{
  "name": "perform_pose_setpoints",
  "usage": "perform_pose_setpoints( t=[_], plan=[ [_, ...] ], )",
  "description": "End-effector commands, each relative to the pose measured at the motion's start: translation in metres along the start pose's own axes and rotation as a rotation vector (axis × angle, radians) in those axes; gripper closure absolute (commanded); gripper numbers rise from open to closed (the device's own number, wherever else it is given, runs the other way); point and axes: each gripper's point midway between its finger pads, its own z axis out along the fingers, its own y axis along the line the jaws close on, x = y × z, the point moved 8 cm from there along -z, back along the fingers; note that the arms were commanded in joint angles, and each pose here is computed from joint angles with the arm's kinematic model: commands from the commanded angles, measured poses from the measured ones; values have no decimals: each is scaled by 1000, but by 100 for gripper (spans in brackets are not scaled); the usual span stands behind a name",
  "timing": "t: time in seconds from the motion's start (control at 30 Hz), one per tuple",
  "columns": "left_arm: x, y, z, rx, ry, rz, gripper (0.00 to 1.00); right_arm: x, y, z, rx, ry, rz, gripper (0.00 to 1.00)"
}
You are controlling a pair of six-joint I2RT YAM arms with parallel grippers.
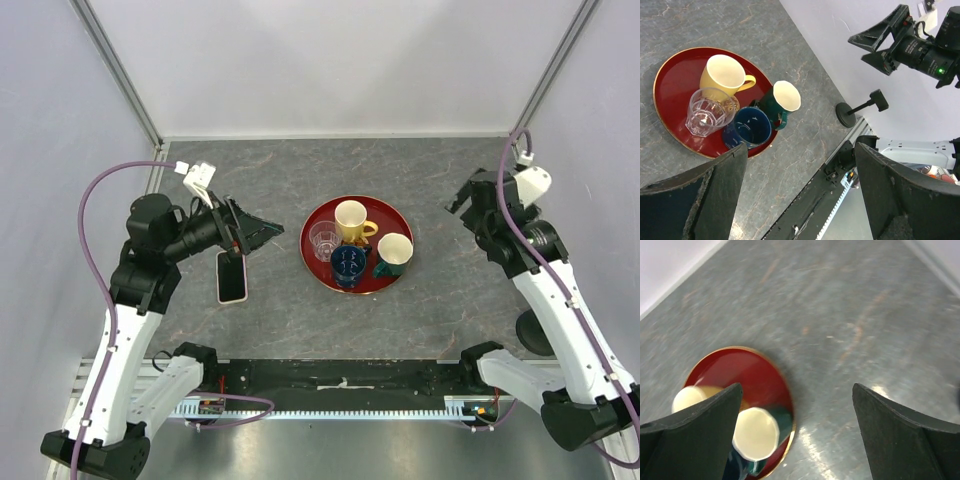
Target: Place the phone on the phone stand
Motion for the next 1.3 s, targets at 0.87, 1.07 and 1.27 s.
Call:
perform_pose_setpoints(
  t=[0.87, 1.07, 1.27],
  plan=[
    [7, 6, 16, 31, 79, 3, 8, -13, -151, -22, 817, -152, 280, 12],
    [11, 10, 22, 29, 92, -2, 9, 2, -153, -27, 781, -110, 306, 21],
    [12, 8, 26, 45, 105, -9, 10, 11, -161, -23, 835, -121, 324, 30]
  ],
)
